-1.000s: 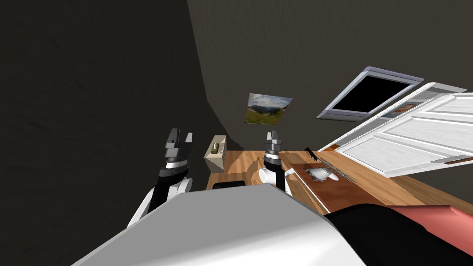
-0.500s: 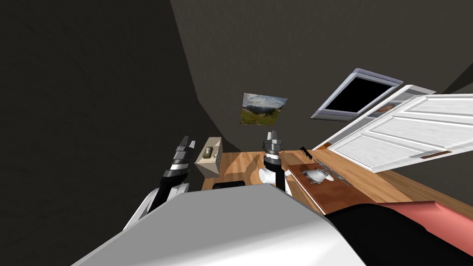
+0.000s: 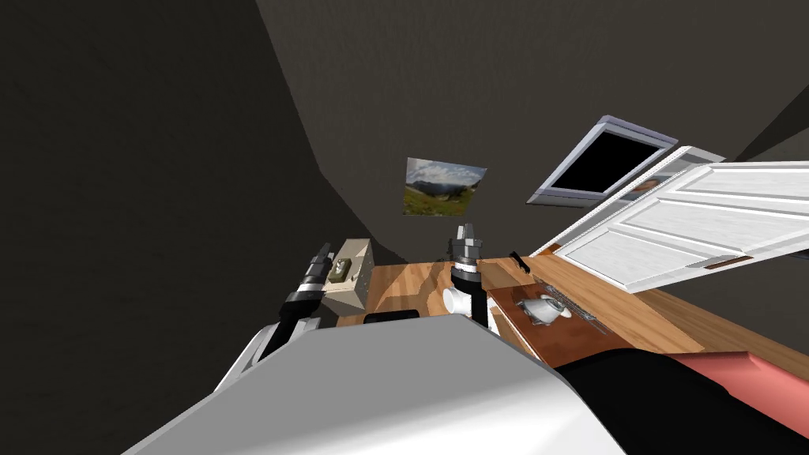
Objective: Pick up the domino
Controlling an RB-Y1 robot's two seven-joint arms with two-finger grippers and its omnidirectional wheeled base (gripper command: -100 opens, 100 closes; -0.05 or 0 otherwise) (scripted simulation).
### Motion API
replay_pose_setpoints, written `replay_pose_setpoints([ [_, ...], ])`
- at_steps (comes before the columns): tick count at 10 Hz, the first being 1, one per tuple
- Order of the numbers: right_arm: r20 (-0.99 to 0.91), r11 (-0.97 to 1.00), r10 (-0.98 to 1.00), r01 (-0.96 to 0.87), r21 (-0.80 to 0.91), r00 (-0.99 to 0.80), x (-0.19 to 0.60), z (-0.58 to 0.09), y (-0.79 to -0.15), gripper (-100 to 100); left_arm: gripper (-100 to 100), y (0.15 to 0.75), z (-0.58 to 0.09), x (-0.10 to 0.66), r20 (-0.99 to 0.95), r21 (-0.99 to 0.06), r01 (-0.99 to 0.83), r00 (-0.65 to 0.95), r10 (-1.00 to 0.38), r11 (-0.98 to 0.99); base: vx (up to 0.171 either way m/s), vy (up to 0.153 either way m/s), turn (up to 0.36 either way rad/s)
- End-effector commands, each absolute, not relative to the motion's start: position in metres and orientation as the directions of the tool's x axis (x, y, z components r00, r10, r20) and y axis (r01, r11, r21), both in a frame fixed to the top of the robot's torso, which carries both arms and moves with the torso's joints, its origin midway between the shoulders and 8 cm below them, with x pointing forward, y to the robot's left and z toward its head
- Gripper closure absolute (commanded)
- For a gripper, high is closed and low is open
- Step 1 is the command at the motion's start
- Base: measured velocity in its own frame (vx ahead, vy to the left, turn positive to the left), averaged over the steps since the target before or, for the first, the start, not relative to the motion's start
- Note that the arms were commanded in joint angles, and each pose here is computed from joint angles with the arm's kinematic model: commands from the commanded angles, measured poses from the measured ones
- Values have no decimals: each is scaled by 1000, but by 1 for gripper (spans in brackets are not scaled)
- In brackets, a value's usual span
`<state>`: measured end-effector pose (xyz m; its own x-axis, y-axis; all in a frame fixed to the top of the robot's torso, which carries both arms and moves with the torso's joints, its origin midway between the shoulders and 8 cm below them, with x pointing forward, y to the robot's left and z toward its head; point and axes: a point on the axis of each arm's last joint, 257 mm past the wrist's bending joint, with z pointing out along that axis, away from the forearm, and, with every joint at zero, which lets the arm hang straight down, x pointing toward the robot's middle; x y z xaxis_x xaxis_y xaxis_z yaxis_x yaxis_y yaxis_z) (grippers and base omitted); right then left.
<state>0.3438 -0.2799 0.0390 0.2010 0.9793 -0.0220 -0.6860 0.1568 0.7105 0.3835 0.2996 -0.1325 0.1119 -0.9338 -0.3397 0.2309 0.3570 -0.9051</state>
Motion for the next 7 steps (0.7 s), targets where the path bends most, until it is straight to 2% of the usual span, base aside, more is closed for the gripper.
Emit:
replay_pose_setpoints([
  [1,-22,157,979,-686,710,201,344,39,-280,0,-100,311,-154,376,-353,-912,177,113,-929,369,149,-147,-26],
  [4,-22,157,979,-686,710,201,344,39,-280,0,-100,351,-228,363,-412,-911,-45,118,-903,410,150,-138,-78],
  [7,-22,157,979,-686,710,201,344,39,-280,0,-100,368,-264,352,-429,-899,-143,115,-896,413,134,-85,-29],
])
